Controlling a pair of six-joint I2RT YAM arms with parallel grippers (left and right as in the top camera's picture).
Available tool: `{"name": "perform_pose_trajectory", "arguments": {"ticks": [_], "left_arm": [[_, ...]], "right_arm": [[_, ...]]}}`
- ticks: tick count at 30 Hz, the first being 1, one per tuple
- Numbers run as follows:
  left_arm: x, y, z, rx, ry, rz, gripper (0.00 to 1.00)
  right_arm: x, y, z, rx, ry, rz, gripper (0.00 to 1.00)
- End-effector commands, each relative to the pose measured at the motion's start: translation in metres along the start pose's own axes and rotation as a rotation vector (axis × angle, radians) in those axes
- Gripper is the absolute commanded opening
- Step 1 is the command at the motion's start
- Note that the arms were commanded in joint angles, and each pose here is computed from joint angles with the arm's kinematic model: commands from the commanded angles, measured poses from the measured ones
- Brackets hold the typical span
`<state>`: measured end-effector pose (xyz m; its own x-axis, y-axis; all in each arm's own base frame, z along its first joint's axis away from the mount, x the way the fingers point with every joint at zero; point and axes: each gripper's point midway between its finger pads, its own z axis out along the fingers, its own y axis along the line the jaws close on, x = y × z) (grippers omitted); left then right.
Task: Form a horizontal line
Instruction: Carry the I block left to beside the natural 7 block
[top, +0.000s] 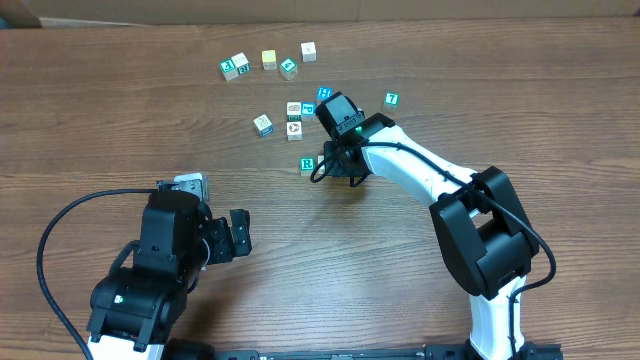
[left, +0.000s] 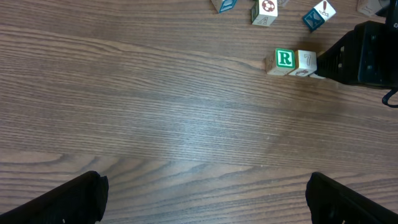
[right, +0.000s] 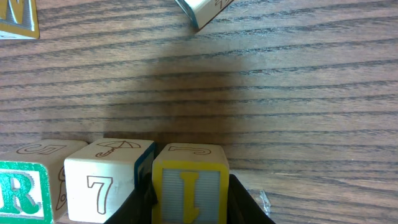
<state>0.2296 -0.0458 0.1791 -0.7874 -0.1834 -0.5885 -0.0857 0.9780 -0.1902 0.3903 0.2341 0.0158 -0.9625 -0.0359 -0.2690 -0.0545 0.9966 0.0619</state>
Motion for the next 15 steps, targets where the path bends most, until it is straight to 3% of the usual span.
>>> {"name": "perform_pose_trajectory", "arguments": {"ticks": [1, 4, 9, 15], "left_arm": [[0.0015, 0.0005, 0.0005, 0.003, 0.003, -0.014, 0.99], [0.0015, 0.0005, 0.0005, 0.003, 0.003, -0.014, 1.00], [0.0015, 0.0005, 0.0005, 0.003, 0.003, -0.014, 0.99], [0.0015, 0.0005, 0.0005, 0.003, 0.003, -0.014, 0.99]], "right_arm": [[0.0048, 0.0029, 0.0025, -0.007, 0.010, -0.014, 0.15], [0.0047, 0.0030, 0.0025, -0.007, 0.010, -0.014, 0.15], [0.0048, 0.0029, 0.0025, -0.007, 0.010, -0.014, 0.26], [0.0049, 0.0029, 0.0025, -0.007, 0.010, -0.014, 0.31]]}}
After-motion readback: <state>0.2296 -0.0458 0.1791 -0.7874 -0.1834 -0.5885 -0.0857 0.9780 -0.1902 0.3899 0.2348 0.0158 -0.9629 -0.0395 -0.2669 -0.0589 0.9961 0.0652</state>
